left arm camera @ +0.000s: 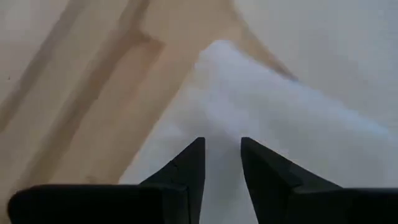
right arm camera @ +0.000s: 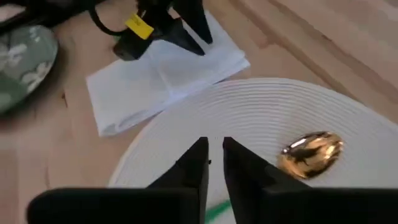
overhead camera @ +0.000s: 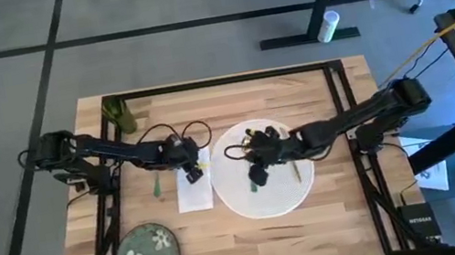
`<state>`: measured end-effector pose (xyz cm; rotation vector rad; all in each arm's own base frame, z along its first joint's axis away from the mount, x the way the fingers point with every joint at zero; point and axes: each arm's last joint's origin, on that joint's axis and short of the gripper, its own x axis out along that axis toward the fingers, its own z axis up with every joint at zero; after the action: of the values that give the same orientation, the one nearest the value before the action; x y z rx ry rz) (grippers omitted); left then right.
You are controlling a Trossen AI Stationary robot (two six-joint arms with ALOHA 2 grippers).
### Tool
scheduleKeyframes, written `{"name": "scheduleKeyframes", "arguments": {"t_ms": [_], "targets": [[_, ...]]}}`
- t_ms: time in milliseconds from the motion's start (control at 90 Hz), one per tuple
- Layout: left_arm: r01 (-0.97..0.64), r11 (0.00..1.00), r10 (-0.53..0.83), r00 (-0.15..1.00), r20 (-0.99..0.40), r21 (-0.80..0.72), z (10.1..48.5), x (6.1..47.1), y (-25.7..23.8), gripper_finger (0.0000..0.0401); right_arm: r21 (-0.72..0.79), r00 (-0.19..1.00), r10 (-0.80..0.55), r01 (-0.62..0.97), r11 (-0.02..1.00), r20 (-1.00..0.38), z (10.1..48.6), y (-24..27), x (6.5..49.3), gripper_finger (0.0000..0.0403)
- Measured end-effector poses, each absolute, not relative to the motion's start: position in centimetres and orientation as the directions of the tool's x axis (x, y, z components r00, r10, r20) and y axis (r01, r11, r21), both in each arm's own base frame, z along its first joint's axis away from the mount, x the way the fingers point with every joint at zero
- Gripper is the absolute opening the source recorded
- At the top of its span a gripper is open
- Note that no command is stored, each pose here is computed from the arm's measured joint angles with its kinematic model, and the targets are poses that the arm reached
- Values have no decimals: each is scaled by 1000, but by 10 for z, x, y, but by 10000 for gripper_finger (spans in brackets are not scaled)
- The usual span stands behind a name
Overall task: Set table place
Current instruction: Put the green spoon on the white table mat to right of the gold table knife
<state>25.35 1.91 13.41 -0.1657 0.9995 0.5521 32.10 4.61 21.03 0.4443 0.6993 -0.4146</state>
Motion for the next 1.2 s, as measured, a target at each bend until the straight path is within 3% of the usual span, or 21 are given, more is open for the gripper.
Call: {"name": "scheduleKeyframes", "arguments": {"t_ms": [222, 556, 1067, 1200], "targets": [[-500, 860, 357, 439, -824, 106, 131, 252, 14, 88, 257, 592, -211, 606, 753, -778, 171, 48, 330, 69], [-451, 886, 341, 485, -805, 104, 132, 256, 7, 88, 201, 474, -235, 699, 687, -848, 151, 47, 337, 69], [-447, 888, 341, 482, -807, 108, 132, 256, 6, 88, 153, 408, -247, 731, 665, -879, 130, 36, 346, 69], [-447, 888, 341, 484, -806, 107, 132, 256, 6, 88, 151, 406, -246, 730, 666, -880, 126, 36, 347, 50]]}}
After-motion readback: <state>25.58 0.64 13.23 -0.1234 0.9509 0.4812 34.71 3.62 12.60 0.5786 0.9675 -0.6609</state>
